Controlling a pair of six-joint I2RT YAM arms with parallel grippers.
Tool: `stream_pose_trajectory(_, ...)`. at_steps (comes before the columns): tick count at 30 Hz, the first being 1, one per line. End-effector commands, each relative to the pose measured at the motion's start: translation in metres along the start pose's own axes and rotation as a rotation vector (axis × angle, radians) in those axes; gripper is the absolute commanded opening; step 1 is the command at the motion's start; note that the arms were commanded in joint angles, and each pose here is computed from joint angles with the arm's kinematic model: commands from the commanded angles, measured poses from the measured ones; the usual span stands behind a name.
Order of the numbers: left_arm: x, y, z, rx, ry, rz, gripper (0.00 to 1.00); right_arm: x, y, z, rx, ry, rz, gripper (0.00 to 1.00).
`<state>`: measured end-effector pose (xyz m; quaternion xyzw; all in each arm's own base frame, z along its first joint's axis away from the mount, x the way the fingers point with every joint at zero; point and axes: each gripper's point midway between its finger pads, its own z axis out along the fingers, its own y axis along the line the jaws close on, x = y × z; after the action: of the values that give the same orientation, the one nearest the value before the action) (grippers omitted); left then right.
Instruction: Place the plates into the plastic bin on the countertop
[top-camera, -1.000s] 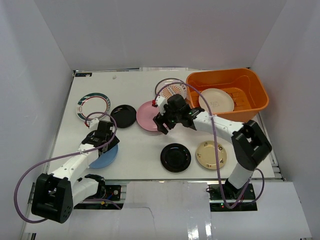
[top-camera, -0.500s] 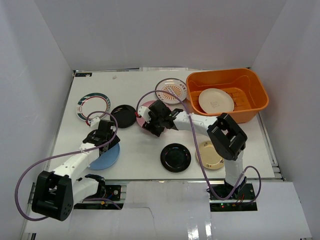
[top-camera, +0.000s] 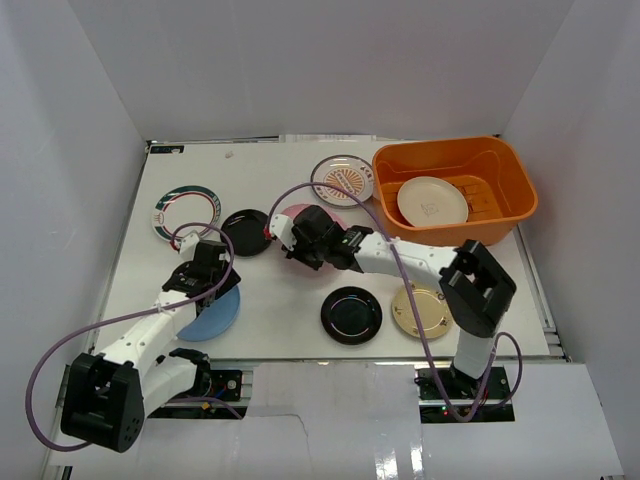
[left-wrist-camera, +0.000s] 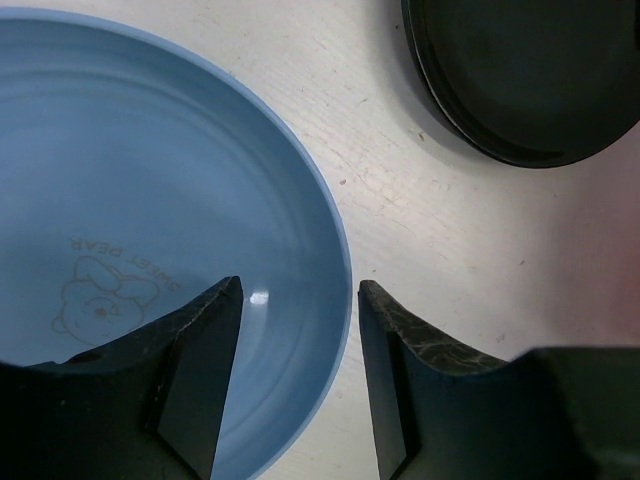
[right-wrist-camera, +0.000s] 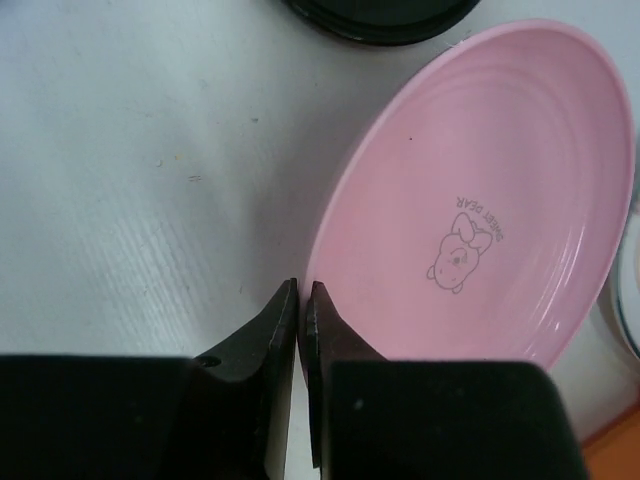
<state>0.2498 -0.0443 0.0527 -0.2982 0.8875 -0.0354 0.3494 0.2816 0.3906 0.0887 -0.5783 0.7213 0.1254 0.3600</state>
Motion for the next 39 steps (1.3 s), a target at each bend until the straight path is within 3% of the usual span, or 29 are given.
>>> stream_pose_trajectory(1, 0.001, -0.004, 0.001, 0.007, 0.012, 0.012, 0.61, -0.042, -0.020, -0.056, 0.127, -0.146, 0.065, 0.08)
stream_pose_trajectory(7, -0.001, -0.018, 0.003, 0.046, 0.010, 0.028, 0.60, -0.081, -0.083, -0.158, 0.447, -0.293, 0.109, 0.08)
stream_pose_trajectory(10, 0.004, -0.017, 0.009, 0.019, 0.023, 0.052, 0.60, -0.063, -0.130, -0.193, 0.617, -0.271, 0.172, 0.08)
stream_pose_trajectory(13, 0.010, -0.014, 0.014, -0.008, 0.028, 0.069, 0.60, -0.003, -0.197, -0.218, 0.790, -0.157, 0.296, 0.08)
stream_pose_trajectory(19, 0.014, -0.013, 0.020, -0.036, 0.023, 0.099, 0.56, 0.077, -0.258, -0.202, 0.816, -0.038, 0.471, 0.08)
stream_pose_trajectory(26, 0.022, -0.007, 0.022, -0.063, 0.022, 0.138, 0.45, 0.137, -0.284, -0.165, 0.813, 0.088, 0.618, 0.09)
stream_pose_trajectory(29, 0.025, -0.003, 0.022, -0.070, 0.026, 0.141, 0.35, 0.142, -0.280, -0.158, 0.791, 0.082, 0.656, 0.16)
stream_pose_trajectory(36, 0.027, -0.001, 0.019, -0.065, 0.031, 0.142, 0.10, 0.138, -0.266, -0.168, 0.777, 0.052, 0.744, 0.53)
stream_pose_trajectory(38, 0.027, -0.003, 0.018, -0.055, 0.034, 0.143, 0.00, 0.123, -0.259, -0.176, 0.742, -0.014, 0.771, 0.66)
stream_pose_trajectory(39, 0.028, -0.004, 0.017, -0.050, 0.040, 0.146, 0.00, 0.116, -0.254, -0.179, 0.720, -0.036, 0.770, 0.68)
